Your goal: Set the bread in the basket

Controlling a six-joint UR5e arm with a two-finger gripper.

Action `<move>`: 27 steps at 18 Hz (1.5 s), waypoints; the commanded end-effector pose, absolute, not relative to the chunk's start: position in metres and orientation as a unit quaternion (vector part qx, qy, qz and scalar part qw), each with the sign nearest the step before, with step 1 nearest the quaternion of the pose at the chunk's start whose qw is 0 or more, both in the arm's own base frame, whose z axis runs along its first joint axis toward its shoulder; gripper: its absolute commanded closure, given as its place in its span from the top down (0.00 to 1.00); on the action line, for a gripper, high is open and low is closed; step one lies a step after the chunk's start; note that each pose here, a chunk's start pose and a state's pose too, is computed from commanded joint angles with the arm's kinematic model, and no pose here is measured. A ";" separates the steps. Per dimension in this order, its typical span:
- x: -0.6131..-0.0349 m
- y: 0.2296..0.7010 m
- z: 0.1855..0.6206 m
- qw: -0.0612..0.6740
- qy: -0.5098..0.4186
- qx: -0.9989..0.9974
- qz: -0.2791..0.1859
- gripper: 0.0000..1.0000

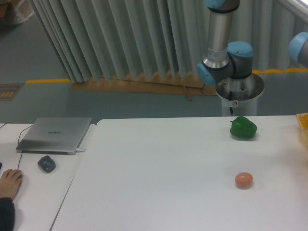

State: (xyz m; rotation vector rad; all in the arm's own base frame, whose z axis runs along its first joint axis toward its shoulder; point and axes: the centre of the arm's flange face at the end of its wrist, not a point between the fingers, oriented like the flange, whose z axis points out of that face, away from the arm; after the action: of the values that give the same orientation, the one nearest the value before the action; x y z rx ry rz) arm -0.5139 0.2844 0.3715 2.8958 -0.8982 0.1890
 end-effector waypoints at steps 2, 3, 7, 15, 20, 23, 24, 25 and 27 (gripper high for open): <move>-0.519 0.277 0.371 0.048 -0.324 0.943 0.064 0.30; -0.522 0.270 0.371 0.046 -0.337 0.938 0.066 0.30; -0.530 0.253 0.370 0.041 -0.381 0.921 0.069 0.34; -0.536 0.243 0.370 0.036 -0.398 0.914 0.070 0.93; -0.534 0.249 0.373 0.029 -0.390 0.918 0.065 1.00; -0.530 0.258 0.373 0.029 -0.367 0.928 0.064 1.00; -0.530 0.260 0.374 0.030 -0.360 0.930 0.063 1.00; -0.528 0.261 0.373 0.028 -0.360 0.930 0.064 1.00; -0.528 0.263 0.374 0.028 -0.360 0.930 0.063 1.00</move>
State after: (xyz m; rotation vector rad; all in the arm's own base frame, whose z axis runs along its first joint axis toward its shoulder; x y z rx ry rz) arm -0.5279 0.2633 0.3739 2.8719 -1.1122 0.1939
